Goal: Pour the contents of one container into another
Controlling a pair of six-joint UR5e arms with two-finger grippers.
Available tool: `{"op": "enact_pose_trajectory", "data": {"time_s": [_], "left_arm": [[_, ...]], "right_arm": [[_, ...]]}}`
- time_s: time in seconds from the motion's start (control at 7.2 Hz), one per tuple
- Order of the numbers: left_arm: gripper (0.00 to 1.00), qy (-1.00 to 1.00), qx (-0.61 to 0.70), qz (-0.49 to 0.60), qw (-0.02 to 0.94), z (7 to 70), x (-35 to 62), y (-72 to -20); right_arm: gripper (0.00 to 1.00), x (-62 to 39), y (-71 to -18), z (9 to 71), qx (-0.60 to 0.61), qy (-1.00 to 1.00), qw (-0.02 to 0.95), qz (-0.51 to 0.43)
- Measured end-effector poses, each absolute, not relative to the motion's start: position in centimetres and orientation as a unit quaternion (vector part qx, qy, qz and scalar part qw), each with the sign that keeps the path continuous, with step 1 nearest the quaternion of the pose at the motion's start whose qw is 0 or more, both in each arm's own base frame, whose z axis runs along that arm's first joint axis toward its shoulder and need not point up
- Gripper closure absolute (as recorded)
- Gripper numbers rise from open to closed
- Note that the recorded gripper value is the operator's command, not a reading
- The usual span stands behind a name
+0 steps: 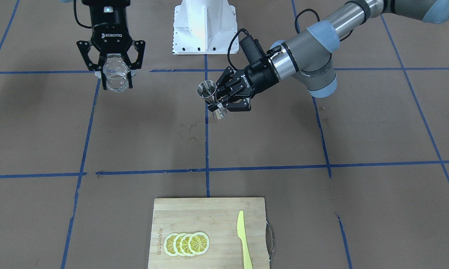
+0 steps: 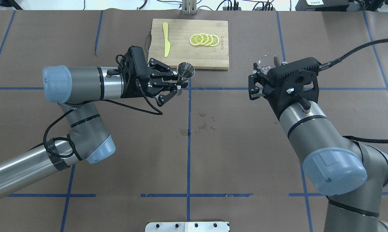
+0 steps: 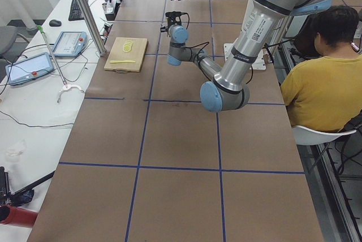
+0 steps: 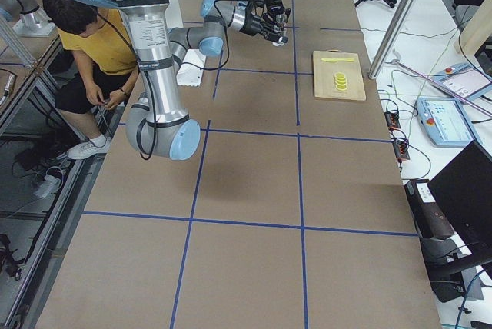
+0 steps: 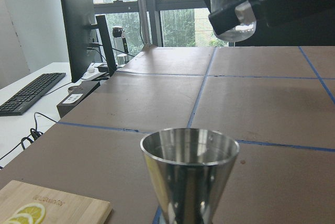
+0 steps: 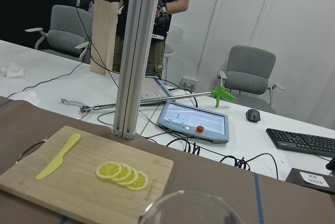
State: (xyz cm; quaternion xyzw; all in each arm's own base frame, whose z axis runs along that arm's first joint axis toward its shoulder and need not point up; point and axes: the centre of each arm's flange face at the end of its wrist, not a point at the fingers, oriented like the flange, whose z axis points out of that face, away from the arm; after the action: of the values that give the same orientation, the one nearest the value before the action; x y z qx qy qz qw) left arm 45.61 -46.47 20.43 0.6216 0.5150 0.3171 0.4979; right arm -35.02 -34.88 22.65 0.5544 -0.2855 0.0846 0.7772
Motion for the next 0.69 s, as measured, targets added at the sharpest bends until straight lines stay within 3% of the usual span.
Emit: {"op": "enact_pose_trajectory", "data": {"time_s": [0.69], "left_arm": [[1.0, 0.514, 0.621, 0.318, 0.499, 20.7, 45.6, -46.5]], "right_arm": [[1.0, -37.5, -35.8, 38.4, 0.525, -0.325, 0.771, 0.154]]}}
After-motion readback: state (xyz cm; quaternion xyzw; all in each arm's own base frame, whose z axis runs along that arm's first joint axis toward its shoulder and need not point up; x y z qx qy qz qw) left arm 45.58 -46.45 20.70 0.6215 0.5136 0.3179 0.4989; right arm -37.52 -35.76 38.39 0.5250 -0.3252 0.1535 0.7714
